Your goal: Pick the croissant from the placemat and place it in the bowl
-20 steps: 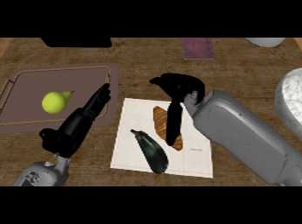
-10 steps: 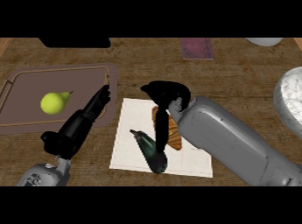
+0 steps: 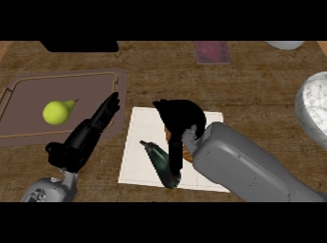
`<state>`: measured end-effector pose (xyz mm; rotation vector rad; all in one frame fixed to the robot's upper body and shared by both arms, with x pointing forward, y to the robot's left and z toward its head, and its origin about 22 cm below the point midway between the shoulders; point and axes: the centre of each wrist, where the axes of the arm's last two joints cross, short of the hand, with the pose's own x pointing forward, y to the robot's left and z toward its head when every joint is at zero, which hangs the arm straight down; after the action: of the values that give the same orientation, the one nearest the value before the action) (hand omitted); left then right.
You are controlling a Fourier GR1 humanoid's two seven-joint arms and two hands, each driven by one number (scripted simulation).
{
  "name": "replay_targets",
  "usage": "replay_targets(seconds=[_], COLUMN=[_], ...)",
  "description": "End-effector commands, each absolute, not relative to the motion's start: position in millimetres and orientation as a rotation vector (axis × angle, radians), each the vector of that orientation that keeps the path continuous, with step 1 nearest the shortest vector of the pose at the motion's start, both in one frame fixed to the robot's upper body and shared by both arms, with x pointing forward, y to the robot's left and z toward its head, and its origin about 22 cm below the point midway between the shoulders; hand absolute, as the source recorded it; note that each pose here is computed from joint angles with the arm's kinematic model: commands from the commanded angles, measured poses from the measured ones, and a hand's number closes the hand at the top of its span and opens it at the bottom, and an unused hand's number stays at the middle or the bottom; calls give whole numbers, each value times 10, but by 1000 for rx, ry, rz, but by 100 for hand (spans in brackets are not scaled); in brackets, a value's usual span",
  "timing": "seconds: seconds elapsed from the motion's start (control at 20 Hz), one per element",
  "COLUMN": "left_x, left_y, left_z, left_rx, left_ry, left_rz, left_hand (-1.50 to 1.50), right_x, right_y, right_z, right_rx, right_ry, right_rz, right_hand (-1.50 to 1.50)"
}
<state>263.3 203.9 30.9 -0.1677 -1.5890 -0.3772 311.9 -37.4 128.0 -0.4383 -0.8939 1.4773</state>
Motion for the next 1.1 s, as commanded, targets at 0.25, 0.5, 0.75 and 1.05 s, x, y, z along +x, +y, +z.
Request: replay_targets(seconds=[0.25, 0.5, 0.75, 1.05], left_x=[2569, 2603, 2696, 2688], left_y=[2077, 2045, 2001, 1998], left_z=[186, 168, 295, 336], left_rx=[-188, -177, -158, -152], left_ry=[-1587, -1597, -1583, -1608], left_rz=[-386, -398, -383, -384], left_hand=[0, 0, 0, 0], right_x=[3035, 3162, 3272, 3328], right_y=[-366, -578, -551, -510], right_z=[1062, 872, 765, 504], right_rx=[-633, -648, -611, -596], right_ry=[-871, -833, -787, -801], right_rz=[1460, 1444, 1448, 1425], right_hand=[-150, -150, -150, -150])
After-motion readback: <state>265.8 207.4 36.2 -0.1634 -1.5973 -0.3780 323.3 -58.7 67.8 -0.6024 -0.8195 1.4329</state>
